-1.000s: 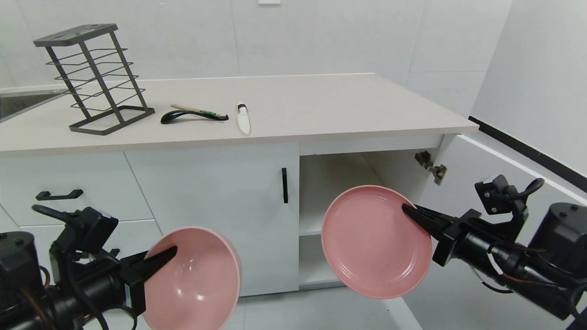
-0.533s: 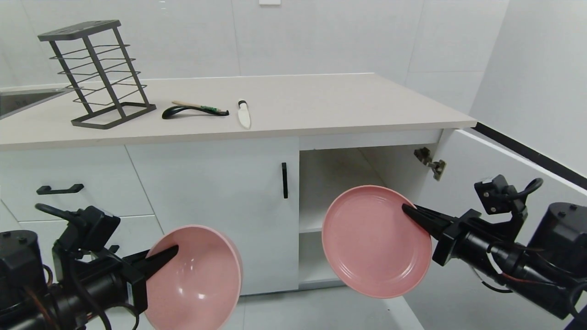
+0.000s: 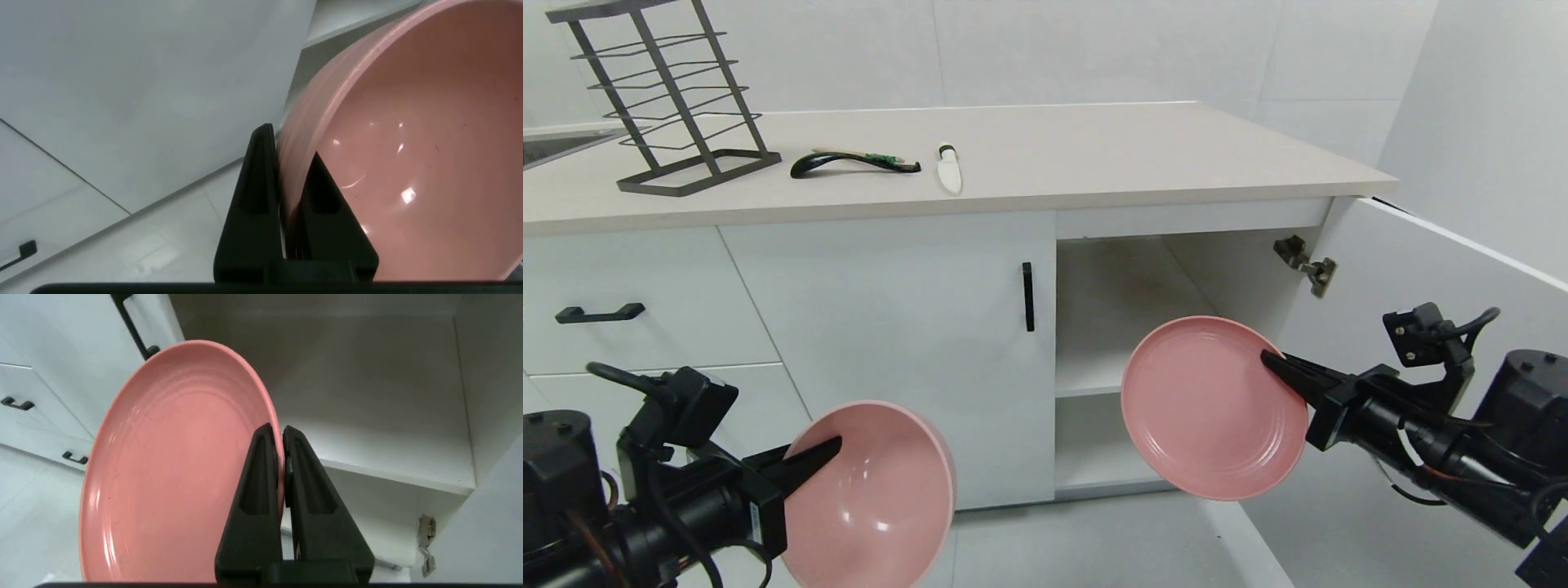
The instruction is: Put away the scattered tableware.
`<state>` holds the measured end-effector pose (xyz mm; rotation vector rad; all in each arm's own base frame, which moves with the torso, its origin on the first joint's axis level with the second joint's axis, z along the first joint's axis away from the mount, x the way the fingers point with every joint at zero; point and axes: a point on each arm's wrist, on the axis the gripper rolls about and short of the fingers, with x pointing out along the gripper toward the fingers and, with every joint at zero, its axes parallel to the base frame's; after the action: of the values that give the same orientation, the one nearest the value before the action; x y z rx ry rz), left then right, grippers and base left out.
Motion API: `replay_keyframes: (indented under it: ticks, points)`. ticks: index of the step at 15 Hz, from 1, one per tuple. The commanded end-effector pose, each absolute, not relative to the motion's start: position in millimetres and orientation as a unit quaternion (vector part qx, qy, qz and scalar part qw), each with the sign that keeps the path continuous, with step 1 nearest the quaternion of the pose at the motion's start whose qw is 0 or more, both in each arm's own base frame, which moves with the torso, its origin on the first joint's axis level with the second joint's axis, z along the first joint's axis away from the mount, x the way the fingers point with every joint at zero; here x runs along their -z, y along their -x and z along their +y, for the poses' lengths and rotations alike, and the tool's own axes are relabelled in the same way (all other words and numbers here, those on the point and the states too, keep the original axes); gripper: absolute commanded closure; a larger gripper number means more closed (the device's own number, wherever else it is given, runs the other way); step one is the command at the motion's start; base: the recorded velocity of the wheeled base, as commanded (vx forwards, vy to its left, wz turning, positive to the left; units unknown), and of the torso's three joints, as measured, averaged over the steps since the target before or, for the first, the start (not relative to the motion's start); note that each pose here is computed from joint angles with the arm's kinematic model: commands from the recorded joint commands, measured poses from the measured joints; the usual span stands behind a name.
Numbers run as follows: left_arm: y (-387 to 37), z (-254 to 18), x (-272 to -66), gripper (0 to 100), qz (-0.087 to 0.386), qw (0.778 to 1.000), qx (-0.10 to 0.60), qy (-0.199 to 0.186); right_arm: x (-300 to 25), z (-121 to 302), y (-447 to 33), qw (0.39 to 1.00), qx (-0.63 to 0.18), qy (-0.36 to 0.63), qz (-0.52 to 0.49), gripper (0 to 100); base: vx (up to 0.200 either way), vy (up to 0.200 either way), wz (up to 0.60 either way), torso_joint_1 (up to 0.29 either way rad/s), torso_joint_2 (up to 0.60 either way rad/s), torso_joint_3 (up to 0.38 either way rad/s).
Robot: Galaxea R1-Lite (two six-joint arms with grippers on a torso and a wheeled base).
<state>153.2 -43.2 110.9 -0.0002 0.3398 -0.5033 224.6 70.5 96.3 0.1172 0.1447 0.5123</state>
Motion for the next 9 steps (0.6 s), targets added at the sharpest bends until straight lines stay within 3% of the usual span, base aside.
replay_keyframes:
  ticks: [1, 2, 8, 9]
  points:
    - [-153, -43, -111, 100, 0.166, 0.954, 0.248, 0.000, -95, 69, -227, 0.964, -0.248, -0.058, 0.074, 100, 0.200, 0.000, 0.00, -0.007, 0.03, 0.046]
    - [-152, -43, -110, 100, 0.168, 0.954, 0.248, -0.001, -95, 68, -227, 0.964, -0.247, -0.058, 0.073, 100, 0.200, 0.000, 0.00, -0.012, 0.01, 0.041]
    - [-152, -44, -108, 100, 0.159, 0.955, 0.251, -0.005, -87, 65, -232, 0.966, -0.237, -0.059, 0.089, 100, 0.000, 0.000, 0.00, 0.000, 0.00, 0.008]
    - [-152, -44, -107, 100, 0.159, 0.955, 0.251, -0.005, -84, 65, -233, 0.965, -0.236, -0.059, 0.094, 100, 0.200, 0.000, 0.00, 0.002, 0.00, 0.007]
